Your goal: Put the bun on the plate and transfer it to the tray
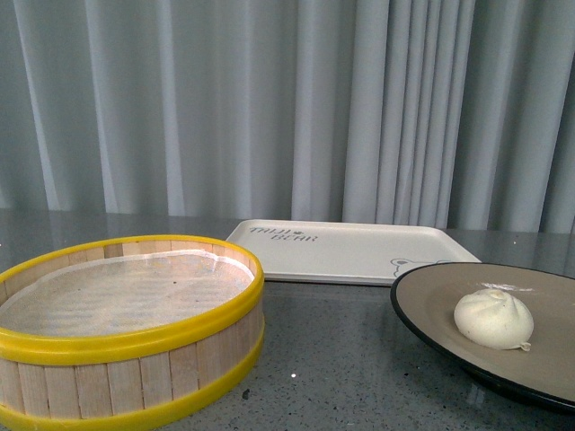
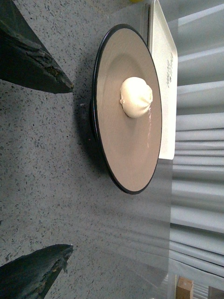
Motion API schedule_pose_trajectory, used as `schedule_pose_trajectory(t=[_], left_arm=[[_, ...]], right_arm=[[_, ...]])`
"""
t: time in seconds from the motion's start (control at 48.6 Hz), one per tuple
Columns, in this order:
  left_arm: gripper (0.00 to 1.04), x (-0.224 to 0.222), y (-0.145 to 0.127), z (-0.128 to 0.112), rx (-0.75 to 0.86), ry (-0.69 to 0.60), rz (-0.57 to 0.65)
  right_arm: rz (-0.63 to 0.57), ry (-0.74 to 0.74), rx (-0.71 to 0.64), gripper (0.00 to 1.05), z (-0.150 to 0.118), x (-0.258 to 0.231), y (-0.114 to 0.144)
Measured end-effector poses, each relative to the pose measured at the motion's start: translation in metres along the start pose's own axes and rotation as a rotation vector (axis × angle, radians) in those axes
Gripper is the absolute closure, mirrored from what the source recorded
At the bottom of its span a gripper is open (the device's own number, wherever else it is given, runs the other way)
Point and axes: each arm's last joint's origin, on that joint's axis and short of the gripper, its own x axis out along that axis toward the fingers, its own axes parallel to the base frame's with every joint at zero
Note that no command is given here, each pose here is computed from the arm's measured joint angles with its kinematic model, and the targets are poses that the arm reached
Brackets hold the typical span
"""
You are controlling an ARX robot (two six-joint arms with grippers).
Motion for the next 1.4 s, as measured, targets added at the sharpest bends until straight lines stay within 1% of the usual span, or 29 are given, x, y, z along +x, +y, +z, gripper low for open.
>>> schedule_pose_trajectory(t=[0.247,0.308,0.37,0.514,0.658,0.719,0.761,0.925,0.966,1.028,1.295,1.316,1.357,1.398], left_arm=[[1.01,-0.007,0.0,0.0,0.0,0.0,0.0],[1.01,-0.014,0.0,-0.005,0.001,0.035,-0.002],[1.01,-0.017,0.0,-0.003,0.002,0.003,-0.003],[1.0,-0.017,0.0,-0.003,0.001,0.008,-0.003],[0.66,-0.017,0.0,-0.003,0.002,0.007,-0.003],[0.56,-0.017,0.0,-0.003,0.002,0.006,-0.002],[0.5,-0.017,0.0,-0.003,0.002,0.007,-0.003],[0.11,-0.017,0.0,-0.003,0.002,0.007,-0.003],[0.05,-0.017,0.0,-0.003,0.003,0.007,-0.002],[0.07,-0.017,0.0,-0.003,0.003,0.007,-0.003],[0.07,-0.017,0.0,-0.003,0.003,0.007,-0.003],[0.07,-0.017,0.0,-0.003,0.003,0.007,-0.002],[0.07,-0.017,0.0,-0.003,0.003,0.007,-0.002],[0.07,-0.017,0.0,-0.003,0.003,0.006,0.0]], right_arm=[[0.0,0.0,0.0,0.08,0.0,0.0,0.0],[0.0,0.0,0.0,0.08,0.0,0.0,0.0],[0.0,0.0,0.0,0.08,0.0,0.0,0.0],[0.0,0.0,0.0,0.08,0.0,0.0,0.0],[0.0,0.0,0.0,0.08,0.0,0.0,0.0],[0.0,0.0,0.0,0.08,0.0,0.0,0.0],[0.0,0.0,0.0,0.08,0.0,0.0,0.0],[0.0,0.0,0.0,0.08,0.0,0.0,0.0],[0.0,0.0,0.0,0.08,0.0,0.0,0.0],[0.0,0.0,0.0,0.08,0.0,0.0,0.0],[0.0,0.0,0.0,0.08,0.0,0.0,0.0],[-0.014,0.012,0.015,0.08,-0.001,0.0,0.0],[-0.125,0.107,0.083,0.08,0.002,0.002,0.001],[-0.189,0.123,0.099,0.08,0.013,0.007,0.0]])
